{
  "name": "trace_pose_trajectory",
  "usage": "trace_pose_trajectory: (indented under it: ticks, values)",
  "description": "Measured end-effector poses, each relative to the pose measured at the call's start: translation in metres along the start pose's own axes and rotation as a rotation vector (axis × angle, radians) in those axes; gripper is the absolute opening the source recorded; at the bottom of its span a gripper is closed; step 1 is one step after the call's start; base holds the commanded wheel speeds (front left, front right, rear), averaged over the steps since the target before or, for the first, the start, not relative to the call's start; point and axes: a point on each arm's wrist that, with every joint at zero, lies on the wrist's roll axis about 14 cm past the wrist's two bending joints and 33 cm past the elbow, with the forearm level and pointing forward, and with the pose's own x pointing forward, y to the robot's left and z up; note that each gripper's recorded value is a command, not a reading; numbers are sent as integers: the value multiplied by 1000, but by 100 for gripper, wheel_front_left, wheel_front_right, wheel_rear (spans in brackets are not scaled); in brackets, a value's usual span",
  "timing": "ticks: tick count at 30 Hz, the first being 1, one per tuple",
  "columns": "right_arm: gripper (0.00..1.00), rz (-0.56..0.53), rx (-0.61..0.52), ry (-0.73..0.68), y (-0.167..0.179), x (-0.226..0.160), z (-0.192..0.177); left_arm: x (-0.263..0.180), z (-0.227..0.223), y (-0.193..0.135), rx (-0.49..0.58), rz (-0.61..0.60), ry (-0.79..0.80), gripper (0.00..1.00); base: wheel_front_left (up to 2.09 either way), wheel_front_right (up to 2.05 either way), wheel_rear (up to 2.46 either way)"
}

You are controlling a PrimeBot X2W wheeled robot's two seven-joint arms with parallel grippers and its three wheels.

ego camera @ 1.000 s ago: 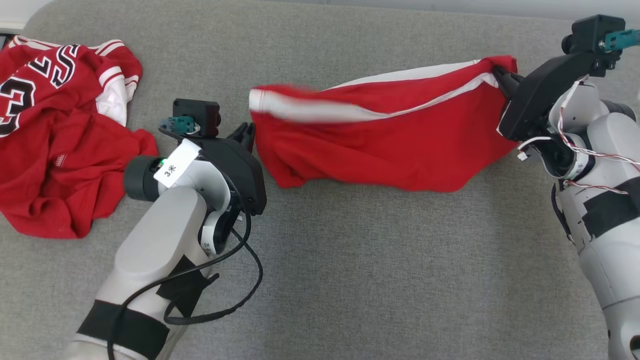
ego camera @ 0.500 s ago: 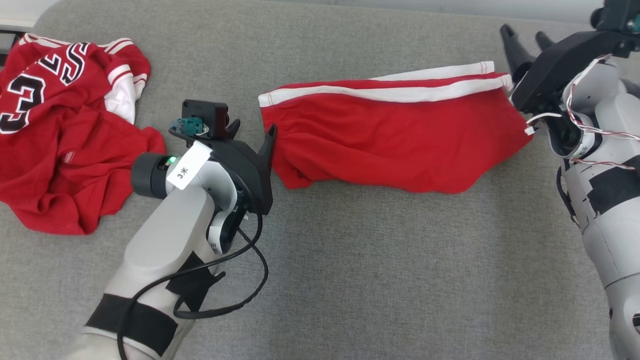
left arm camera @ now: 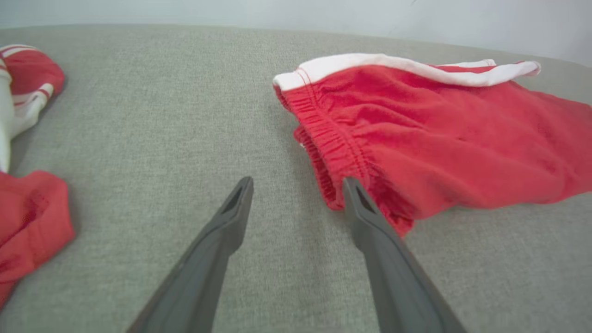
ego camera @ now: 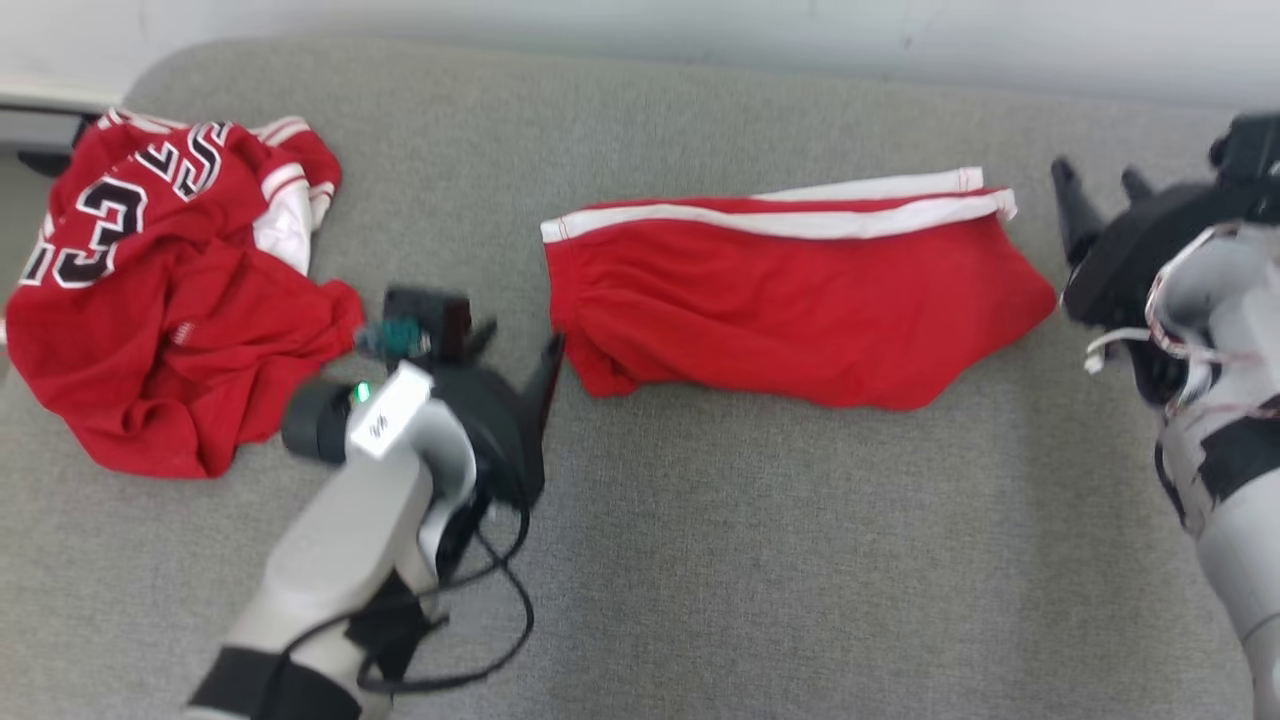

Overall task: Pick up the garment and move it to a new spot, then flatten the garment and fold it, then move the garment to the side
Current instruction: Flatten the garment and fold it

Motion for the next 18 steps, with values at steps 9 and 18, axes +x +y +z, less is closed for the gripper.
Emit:
trace_pose_trajectory:
  ticks: [9, 18]
  values:
    - [100, 13, -112, 45, -2, -34, -19, -24, -24, -24, 17, -57, 35, 100, 0, 0, 0]
    - [100, -13, -141, 128, -22, -59, -53, -23, -24, -47, 46, -120, 35, 100, 0, 0, 0]
